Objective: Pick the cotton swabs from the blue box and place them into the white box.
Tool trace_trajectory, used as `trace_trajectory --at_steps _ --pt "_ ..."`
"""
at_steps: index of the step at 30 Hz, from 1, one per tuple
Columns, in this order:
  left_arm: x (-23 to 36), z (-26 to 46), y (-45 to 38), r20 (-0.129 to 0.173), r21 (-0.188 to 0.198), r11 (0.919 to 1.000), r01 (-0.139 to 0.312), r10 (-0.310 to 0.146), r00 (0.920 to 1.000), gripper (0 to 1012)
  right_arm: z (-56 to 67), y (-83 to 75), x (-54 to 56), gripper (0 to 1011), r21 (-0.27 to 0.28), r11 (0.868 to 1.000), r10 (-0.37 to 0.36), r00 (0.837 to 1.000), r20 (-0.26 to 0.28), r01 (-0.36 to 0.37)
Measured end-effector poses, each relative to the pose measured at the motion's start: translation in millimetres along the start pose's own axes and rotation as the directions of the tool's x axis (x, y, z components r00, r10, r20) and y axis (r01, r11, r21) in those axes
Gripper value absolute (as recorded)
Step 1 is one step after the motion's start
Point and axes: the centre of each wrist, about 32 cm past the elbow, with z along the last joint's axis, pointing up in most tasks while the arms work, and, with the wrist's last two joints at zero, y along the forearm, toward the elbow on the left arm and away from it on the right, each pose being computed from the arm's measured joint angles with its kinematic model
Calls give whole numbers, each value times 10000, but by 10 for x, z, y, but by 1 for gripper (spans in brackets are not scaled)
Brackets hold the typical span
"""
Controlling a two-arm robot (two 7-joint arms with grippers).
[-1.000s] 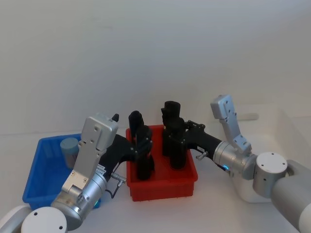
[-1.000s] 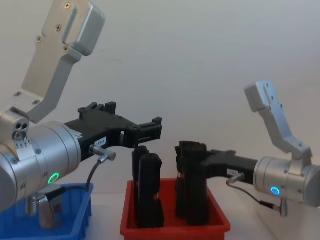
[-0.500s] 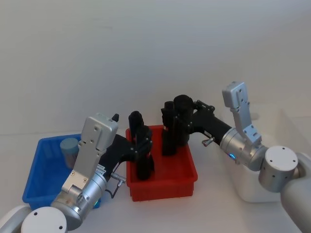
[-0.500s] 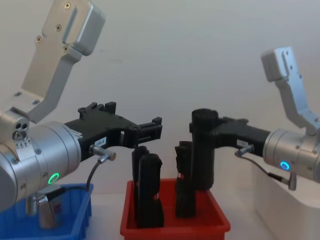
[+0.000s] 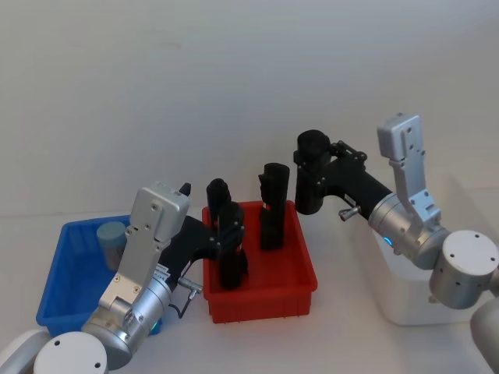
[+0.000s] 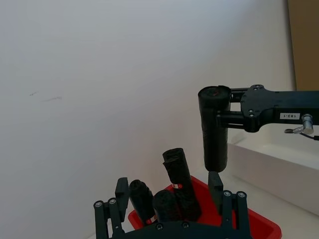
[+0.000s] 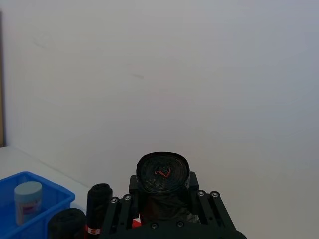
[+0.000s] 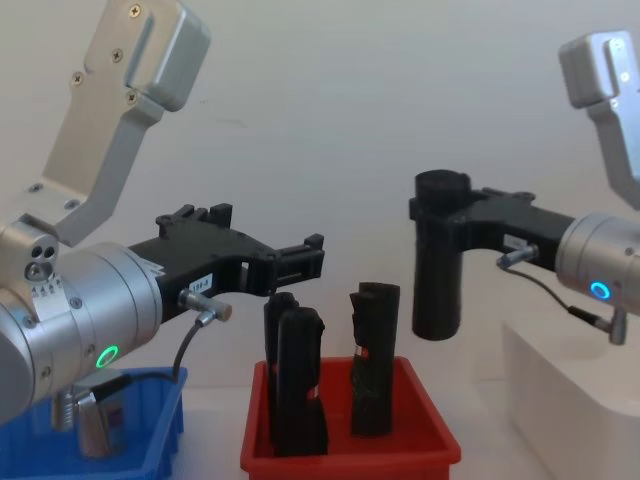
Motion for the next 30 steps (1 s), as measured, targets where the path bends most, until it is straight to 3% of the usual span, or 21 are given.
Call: trace_trajectory --at_steps 13,30 --pt "0 0 0 0 0 10000 0 0 10000 1004 150 -259 66 542 -487 9873 -1512 9885 75 1514" --pt "0 0 0 -1 1 10000 0 0 10000 1004 156 -596 256 542 -1403 9372 -3185 9475 297 3194"
